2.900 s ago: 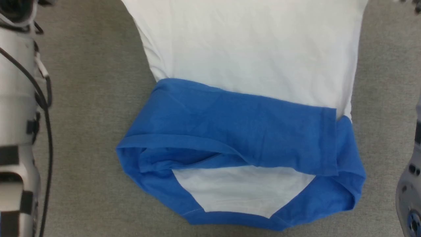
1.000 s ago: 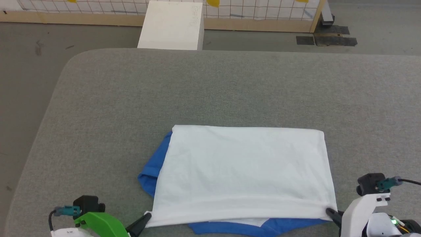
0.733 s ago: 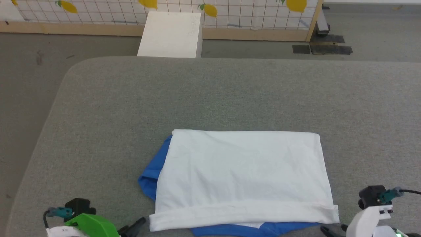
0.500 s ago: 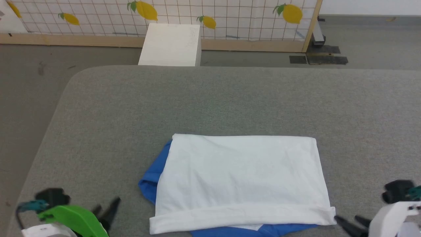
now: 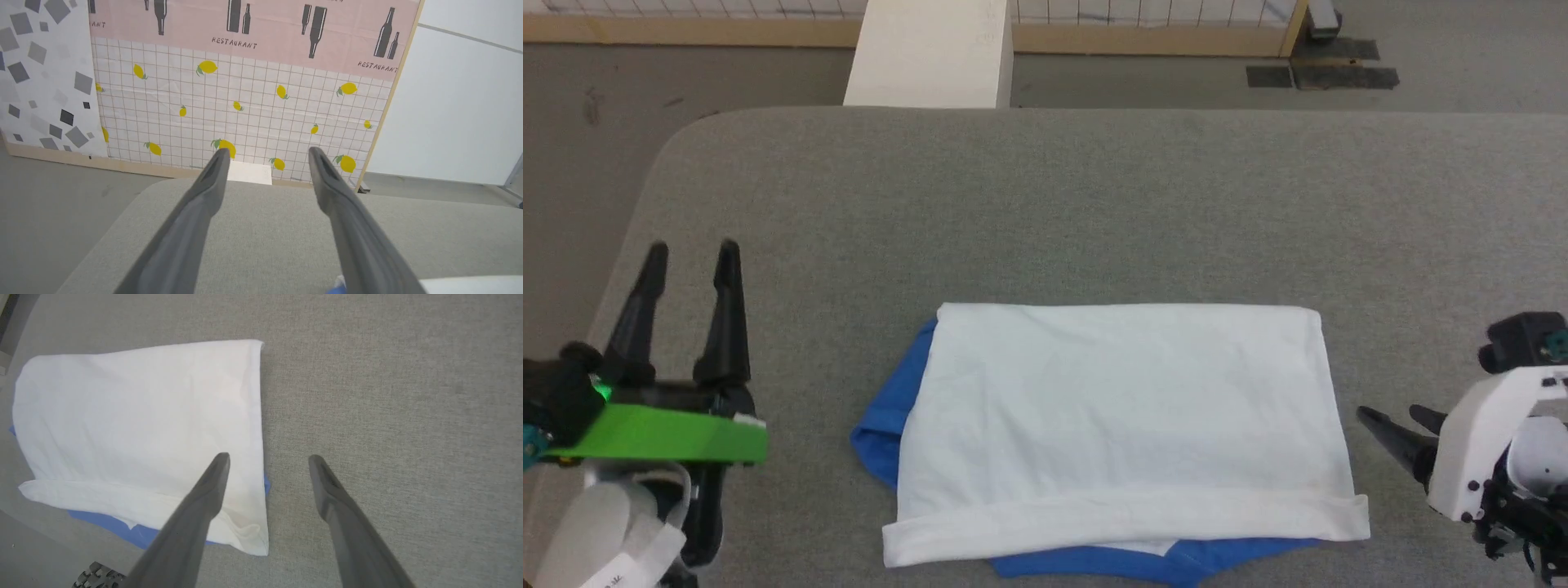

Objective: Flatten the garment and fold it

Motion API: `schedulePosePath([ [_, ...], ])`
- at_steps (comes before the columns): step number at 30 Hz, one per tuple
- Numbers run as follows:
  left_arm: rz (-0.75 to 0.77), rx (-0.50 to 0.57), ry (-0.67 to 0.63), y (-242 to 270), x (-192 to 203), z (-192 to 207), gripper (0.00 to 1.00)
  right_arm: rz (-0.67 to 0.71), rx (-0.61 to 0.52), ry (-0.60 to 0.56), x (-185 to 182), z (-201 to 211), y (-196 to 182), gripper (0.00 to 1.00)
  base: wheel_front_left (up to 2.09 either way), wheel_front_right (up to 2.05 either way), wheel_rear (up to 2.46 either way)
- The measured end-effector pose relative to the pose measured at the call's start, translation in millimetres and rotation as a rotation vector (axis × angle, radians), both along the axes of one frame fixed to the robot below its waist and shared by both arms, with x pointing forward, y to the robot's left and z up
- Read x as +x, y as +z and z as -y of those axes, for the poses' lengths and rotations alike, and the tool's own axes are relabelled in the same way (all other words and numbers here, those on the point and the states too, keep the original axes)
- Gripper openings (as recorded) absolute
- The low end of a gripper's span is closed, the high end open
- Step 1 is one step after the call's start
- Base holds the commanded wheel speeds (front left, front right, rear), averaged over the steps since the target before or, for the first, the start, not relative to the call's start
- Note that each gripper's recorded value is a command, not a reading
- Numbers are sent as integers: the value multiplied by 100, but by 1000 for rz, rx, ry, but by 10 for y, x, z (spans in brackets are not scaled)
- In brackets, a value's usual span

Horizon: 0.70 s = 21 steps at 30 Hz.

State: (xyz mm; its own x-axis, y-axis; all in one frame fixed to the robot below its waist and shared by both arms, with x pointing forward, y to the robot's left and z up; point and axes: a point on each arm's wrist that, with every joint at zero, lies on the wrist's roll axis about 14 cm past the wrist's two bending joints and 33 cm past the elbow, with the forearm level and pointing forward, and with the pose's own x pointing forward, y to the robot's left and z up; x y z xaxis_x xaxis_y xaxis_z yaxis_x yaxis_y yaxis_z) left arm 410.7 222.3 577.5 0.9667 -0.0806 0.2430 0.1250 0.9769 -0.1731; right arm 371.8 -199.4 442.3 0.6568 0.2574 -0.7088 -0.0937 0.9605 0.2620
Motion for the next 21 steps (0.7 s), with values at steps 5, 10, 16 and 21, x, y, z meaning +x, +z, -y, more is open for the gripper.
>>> schedulePosePath([
  [5, 73, 11, 51, 58, 176, -12, 100, -188, -26, 93, -10, -184, -458, 100, 0, 0, 0],
  [10, 8, -2, 99, -216, 227, -95, 100, -270, -20, 155, -31, -358, -672, 100, 0, 0, 0],
  [16, -60, -18, 126, -466, 245, -150, 100, -264, -8, 223, 58, -590, -738, 100, 0, 0, 0],
  [21, -79, -32, 130, -534, 255, -138, 100, -252, 10, 267, 107, -772, -749, 100, 0, 0, 0],
])
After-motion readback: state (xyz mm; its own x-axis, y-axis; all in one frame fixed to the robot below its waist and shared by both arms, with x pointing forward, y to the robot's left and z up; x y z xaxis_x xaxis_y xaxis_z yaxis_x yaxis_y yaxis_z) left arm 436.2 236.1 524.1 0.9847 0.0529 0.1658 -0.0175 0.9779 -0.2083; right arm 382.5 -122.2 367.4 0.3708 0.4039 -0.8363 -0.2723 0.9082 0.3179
